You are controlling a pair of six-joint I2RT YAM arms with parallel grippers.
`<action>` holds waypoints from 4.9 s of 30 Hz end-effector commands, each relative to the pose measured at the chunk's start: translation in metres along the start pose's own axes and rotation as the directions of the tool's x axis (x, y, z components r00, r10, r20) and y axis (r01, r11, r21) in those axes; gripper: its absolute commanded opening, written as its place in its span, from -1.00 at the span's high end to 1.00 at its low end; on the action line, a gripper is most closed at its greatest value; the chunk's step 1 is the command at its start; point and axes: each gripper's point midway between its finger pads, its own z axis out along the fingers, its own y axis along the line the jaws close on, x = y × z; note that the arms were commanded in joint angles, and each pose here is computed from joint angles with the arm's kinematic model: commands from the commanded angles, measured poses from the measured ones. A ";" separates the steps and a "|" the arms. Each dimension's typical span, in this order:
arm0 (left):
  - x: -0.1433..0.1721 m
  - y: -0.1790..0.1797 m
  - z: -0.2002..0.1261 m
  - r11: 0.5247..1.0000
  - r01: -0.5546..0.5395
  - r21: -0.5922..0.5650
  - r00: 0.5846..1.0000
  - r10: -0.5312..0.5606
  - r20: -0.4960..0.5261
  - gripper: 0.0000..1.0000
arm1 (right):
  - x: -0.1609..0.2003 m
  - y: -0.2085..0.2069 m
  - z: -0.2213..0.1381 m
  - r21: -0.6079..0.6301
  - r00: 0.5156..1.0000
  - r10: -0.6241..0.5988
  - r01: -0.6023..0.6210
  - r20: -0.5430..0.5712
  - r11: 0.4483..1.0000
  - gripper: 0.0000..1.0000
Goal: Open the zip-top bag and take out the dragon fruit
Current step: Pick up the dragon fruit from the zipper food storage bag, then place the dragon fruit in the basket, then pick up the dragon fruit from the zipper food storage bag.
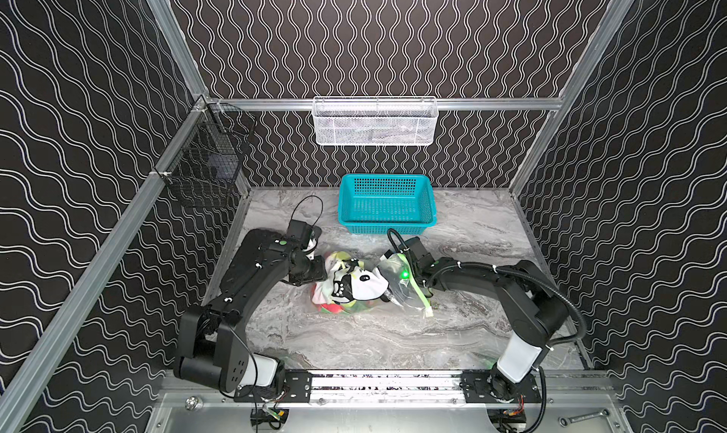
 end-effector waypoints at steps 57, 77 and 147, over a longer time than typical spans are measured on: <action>-0.034 0.010 0.010 0.998 -0.059 -0.013 0.997 0.059 0.048 0.17 | 0.026 0.104 -0.210 -0.225 0.986 -0.003 0.042 0.168 0.973 0.06; -0.052 -0.020 -0.022 0.994 -0.065 0.092 0.987 0.051 0.151 0.05 | -0.034 0.148 -0.276 0.216 0.772 -0.302 0.216 0.560 0.952 0.40; -0.041 -0.086 -0.015 0.908 -0.064 0.415 0.997 0.036 0.075 -0.62 | -0.250 0.087 -0.319 0.188 0.720 -0.209 0.110 0.662 0.976 -0.99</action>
